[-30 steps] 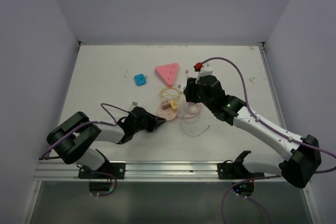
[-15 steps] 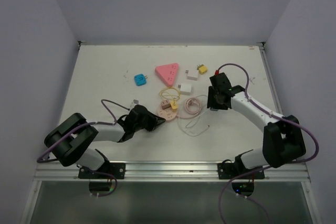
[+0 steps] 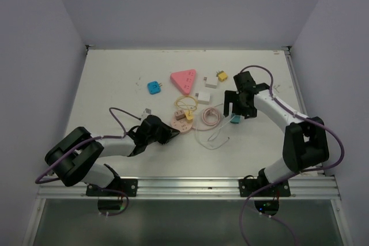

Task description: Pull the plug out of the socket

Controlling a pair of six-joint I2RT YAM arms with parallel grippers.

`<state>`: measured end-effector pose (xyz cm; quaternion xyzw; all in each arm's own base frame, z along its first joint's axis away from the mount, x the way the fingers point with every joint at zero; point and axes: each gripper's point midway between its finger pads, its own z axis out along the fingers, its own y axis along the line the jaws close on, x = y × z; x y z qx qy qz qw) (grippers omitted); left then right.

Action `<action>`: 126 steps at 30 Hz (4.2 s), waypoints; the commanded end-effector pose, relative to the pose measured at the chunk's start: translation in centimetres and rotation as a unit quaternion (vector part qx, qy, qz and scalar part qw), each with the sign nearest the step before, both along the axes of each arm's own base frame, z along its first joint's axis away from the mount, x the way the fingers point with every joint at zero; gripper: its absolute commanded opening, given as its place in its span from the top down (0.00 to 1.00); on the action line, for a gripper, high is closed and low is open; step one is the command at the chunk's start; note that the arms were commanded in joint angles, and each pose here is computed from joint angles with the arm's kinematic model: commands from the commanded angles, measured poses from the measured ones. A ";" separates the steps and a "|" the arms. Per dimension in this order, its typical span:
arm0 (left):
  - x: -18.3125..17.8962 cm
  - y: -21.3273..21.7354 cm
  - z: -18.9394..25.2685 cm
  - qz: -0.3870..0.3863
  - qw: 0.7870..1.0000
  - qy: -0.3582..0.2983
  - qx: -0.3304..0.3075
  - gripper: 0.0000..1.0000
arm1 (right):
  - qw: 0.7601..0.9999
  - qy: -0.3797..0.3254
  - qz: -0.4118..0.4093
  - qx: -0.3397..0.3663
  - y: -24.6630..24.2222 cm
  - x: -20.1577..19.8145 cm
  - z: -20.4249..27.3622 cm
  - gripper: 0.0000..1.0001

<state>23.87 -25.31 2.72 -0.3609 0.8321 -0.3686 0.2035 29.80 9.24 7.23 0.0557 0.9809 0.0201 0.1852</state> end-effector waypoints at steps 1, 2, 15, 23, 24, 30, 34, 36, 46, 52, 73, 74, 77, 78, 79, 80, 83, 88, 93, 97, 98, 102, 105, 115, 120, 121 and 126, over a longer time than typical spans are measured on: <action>-4.8 6.7 -7.6 -0.001 0.980 0.108 0.168 0.90 | 1.000 0.009 0.024 0.010 0.3 -0.9 1.7 0.09; -4.8 6.7 -7.6 -0.002 0.980 0.108 0.168 0.90 | 1.000 0.006 0.026 0.012 0.2 -1.1 2.0 0.06; -4.4 6.3 -7.0 -0.007 0.983 0.092 0.160 0.88 | 0.997 -0.070 0.021 0.003 -1.1 -2.1 8.4 0.02; -4.6 6.2 -7.2 -0.011 0.983 0.095 0.158 0.88 | 0.992 -0.124 -0.006 -0.014 -3.4 -4.8 10.3 0.01; -4.6 6.2 -7.0 -0.010 0.983 0.093 0.157 0.88 | 0.991 -0.130 -0.010 -0.020 -3.8 -5.0 10.5 0.01; -4.6 6.2 -6.9 -0.010 0.984 0.091 0.154 0.87 | 0.972 -0.234 0.016 0.023 -2.9 -4.7 14.4 0.01; -4.5 6.1 -6.6 -0.012 0.984 0.089 0.152 0.86 | 0.958 -0.254 0.080 0.106 1.0 -4.2 14.9 0.02; -4.5 6.1 -6.4 -0.012 0.985 0.087 0.150 0.84 | 0.949 -0.260 0.112 0.139 3.5 -3.7 14.8 0.02; -2.3 5.9 -1.8 -0.010 0.987 0.020 0.161 0.58 | 0.919 -0.289 0.229 0.137 13.7 -1.8 12.8 0.06; -0.2 5.9 0.8 -0.010 0.983 -0.032 0.179 0.45 | 0.912 -0.286 0.265 0.125 17.6 -0.8 10.0 0.12; 2.3 3.1 -0.7 -0.080 0.982 -0.044 0.166 0.45 | 0.926 -0.261 0.260 0.085 22.4 -0.1 3.2 0.30; 2.1 3.2 -1.0 -0.081 0.982 -0.039 0.169 0.46 | 0.928 -0.256 0.260 0.082 22.5 -0.1 2.5 0.31; 1.6 3.5 -1.8 -0.081 0.982 -0.027 0.171 0.47 | 0.928 -0.263 0.253 0.075 22.8 0.3 2.3 0.35; 1.3 3.7 -2.3 -0.080 0.981 -0.019 0.174 0.47 | 0.929 -0.264 0.251 0.071 22.8 0.5 2.1 0.37; 1.1 3.7 -2.5 -0.082 0.981 -0.016 0.174 0.48 | 0.929 -0.264 0.250 0.068 22.7 0.6 1.9 0.37; 0.9 3.9 -2.9 -0.081 0.981 -0.010 0.178 0.48 | 0.930 -0.264 0.247 0.063 22.6 0.7 1.8 0.39; 0.3 4.2 -3.7 -0.082 0.980 0.005 0.180 0.50 | 0.928 -0.273 0.244 0.065 23.0 1.1 1.8 0.43; -0.4 4.7 -4.7 -0.083 0.978 0.025 0.189 0.51 | 0.928 -0.274 0.244 0.061 23.7 1.5 1.3 0.57; -1.2 5.5 -5.8 -0.081 0.973 0.052 0.210 0.53 | 0.930 -0.269 0.242 0.057 24.1 1.4 1.1 0.96; -2.3 6.5 -6.9 -0.081 0.966 0.082 0.229 0.55 | 0.932 -0.271 0.232 0.057 23.8 1.2 2.3 1.00; -2.6 6.7 -7.2 -0.081 0.965 0.091 0.233 0.56 | 0.931 -0.276 0.229 0.061 23.6 1.1 3.1 1.00; -3.4 7.5 -8.2 -0.074 0.958 0.115 0.254 0.60 | 0.929 -0.291 0.216 0.077 23.4 1.0 5.1 1.00; -3.9 8.1 -8.7 -0.075 0.949 0.129 0.276 0.61 | 0.925 -0.304 0.207 0.093 23.4 1.0 6.7 1.00; -5.2 8.4 -10.1 -0.088 0.927 0.161 0.327 0.64 | 0.921 -0.337 0.153 0.119 22.8 1.5 10.4 1.00; -5.3 7.9 -10.4 -0.097 0.920 0.168 0.342 0.65 | 0.918 -0.347 0.143 0.126 23.0 1.7 11.2 1.00; -5.6 8.2 -10.6 -0.098 0.915 0.175 0.349 0.65 | 0.918 -0.349 0.143 0.122 23.1 1.8 11.1 1.00; -5.2 7.7 -10.1 -0.098 0.916 0.171 0.351 0.67 | 0.922 -0.336 0.171 0.084 24.5 1.2 8.0 1.00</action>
